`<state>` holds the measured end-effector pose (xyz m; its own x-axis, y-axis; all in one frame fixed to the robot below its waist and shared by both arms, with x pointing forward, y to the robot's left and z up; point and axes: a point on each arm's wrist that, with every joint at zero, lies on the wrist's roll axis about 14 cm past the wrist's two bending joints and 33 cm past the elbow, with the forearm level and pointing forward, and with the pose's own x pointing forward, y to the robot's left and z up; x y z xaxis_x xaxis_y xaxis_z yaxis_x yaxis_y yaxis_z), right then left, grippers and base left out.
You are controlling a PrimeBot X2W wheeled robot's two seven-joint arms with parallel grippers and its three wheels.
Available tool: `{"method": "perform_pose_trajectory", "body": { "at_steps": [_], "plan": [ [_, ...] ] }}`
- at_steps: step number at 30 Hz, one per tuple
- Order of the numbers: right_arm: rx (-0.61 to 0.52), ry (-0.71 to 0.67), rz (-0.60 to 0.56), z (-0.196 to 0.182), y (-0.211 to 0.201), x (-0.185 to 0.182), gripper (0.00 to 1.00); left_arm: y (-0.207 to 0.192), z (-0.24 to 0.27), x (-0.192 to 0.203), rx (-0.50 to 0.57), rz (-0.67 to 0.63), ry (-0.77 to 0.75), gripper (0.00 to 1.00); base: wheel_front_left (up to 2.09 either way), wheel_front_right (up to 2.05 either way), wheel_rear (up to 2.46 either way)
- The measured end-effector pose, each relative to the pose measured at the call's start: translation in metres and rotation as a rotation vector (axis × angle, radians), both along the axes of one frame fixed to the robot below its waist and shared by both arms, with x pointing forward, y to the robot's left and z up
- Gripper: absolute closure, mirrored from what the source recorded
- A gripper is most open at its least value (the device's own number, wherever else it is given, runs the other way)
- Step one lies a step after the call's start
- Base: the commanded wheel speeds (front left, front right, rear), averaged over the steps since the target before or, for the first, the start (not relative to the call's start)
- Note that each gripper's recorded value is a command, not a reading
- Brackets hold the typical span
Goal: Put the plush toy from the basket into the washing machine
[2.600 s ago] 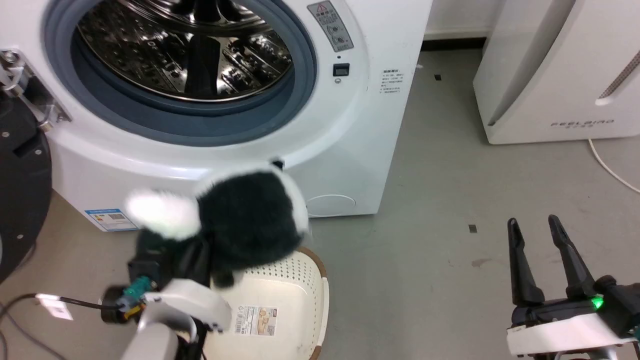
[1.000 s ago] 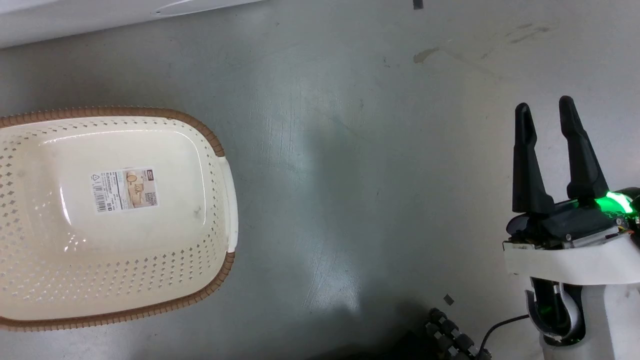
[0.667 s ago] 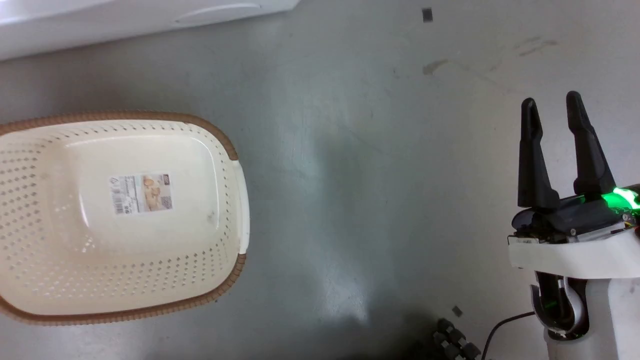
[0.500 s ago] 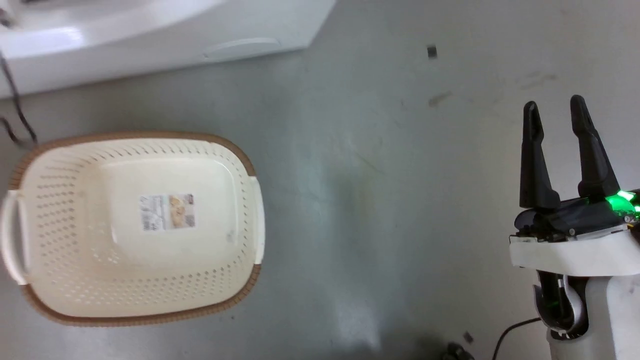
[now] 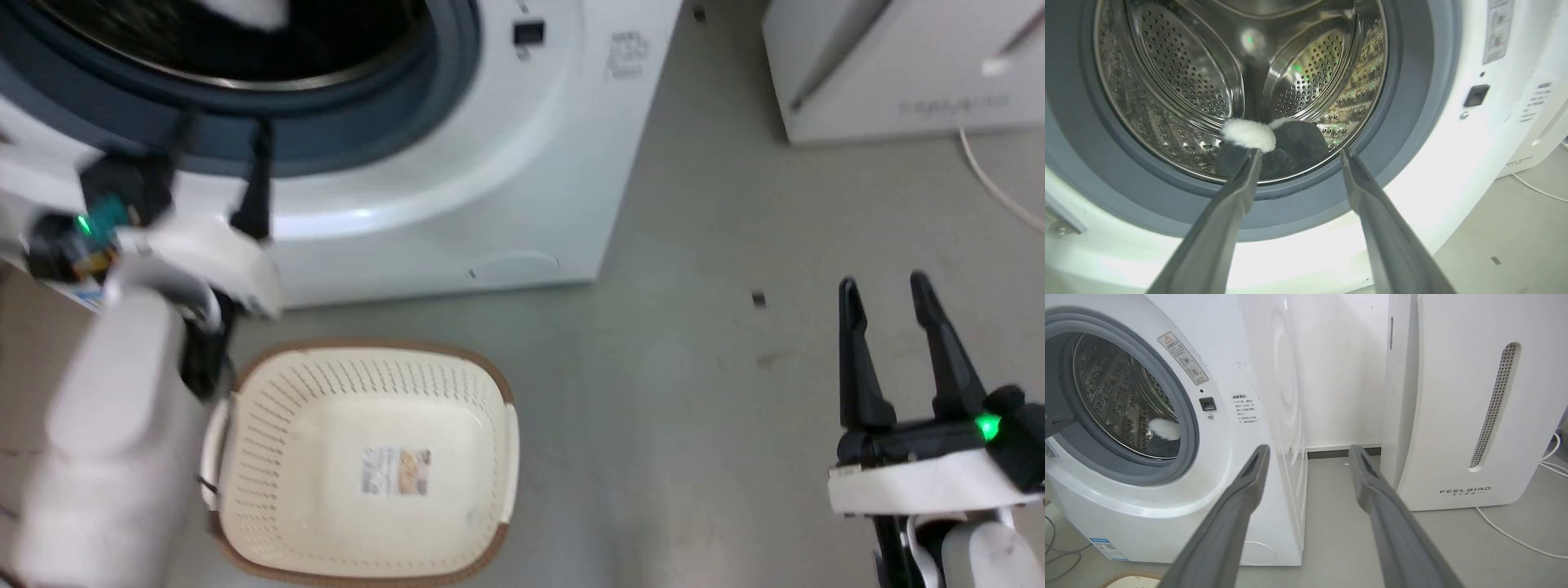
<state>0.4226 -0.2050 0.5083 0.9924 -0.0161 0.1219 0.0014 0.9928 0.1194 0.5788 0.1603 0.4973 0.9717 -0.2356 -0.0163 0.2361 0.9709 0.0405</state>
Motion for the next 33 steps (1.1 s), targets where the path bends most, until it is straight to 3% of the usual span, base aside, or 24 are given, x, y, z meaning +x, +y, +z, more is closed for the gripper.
{"method": "perform_pose_trajectory", "body": {
  "at_steps": [15, 23, 32, 33],
  "plan": [
    [0.018, -0.071, 0.096, 0.031, 0.034, -0.041, 0.0, 0.031, 0.022, -0.169, -0.185, 0.219, -0.089, 0.0, 0.0, 0.0, 0.0],
    [0.029, -0.06, 0.125, 0.028, 0.044, -0.053, 0.0, 0.039, -0.001, -0.211, -0.151, 0.265, -0.035, 0.0, 0.0, 0.0, 0.0],
    [0.029, -0.051, 0.136, 0.025, 0.047, -0.058, 0.0, 0.032, -0.011, -0.226, -0.155, 0.277, -0.008, 0.0, 0.0, 0.0, 0.0],
    [0.029, -0.051, 0.137, 0.025, 0.047, -0.058, 1.0, 0.032, -0.011, -0.226, -0.154, 0.278, -0.008, 1.0, 0.0, 0.0, 0.0]
  ]
}}
